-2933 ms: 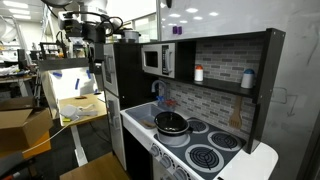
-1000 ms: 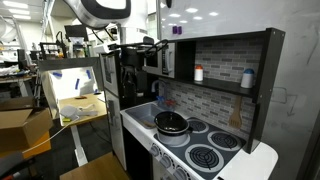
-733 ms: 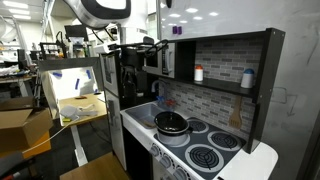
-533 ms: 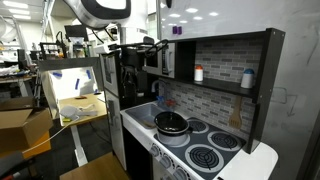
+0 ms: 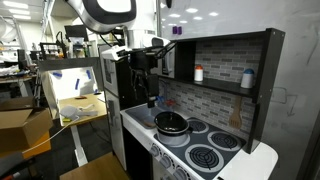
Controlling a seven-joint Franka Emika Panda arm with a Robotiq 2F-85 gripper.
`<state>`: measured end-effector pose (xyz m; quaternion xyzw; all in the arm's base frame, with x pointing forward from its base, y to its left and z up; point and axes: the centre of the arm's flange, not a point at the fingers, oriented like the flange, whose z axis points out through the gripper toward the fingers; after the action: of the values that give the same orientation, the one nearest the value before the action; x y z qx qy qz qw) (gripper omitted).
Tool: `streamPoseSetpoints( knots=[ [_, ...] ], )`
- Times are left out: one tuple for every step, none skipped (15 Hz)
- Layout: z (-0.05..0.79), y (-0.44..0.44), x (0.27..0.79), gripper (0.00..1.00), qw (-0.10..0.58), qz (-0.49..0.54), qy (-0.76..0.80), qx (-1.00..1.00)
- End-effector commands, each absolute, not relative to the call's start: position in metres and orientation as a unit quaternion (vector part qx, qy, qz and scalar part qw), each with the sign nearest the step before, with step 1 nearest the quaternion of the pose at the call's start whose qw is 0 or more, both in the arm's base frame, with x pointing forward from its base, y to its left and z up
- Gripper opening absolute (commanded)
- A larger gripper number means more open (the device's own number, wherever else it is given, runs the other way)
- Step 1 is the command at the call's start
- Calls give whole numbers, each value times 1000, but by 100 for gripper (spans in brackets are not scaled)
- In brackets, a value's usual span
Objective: Take the lid off the pot and put it on the stove
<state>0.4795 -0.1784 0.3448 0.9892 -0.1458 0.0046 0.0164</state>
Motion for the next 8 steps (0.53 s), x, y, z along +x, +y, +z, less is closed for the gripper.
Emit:
streamPoseSetpoints(
  knots=[
    [335, -202, 486, 100, 9, 30, -145, 989],
    [332, -208, 487, 100, 1, 41, -142, 989],
    [330, -214, 488, 100, -11, 54, -137, 989],
    [328, -218, 489, 100, -21, 65, -134, 989],
    [326, -221, 490, 100, -33, 77, -129, 988],
    [324, -224, 491, 100, -46, 87, -125, 987],
    [322, -225, 492, 100, -60, 96, -121, 986],
    [321, -226, 493, 100, -71, 100, -116, 986]
  ],
)
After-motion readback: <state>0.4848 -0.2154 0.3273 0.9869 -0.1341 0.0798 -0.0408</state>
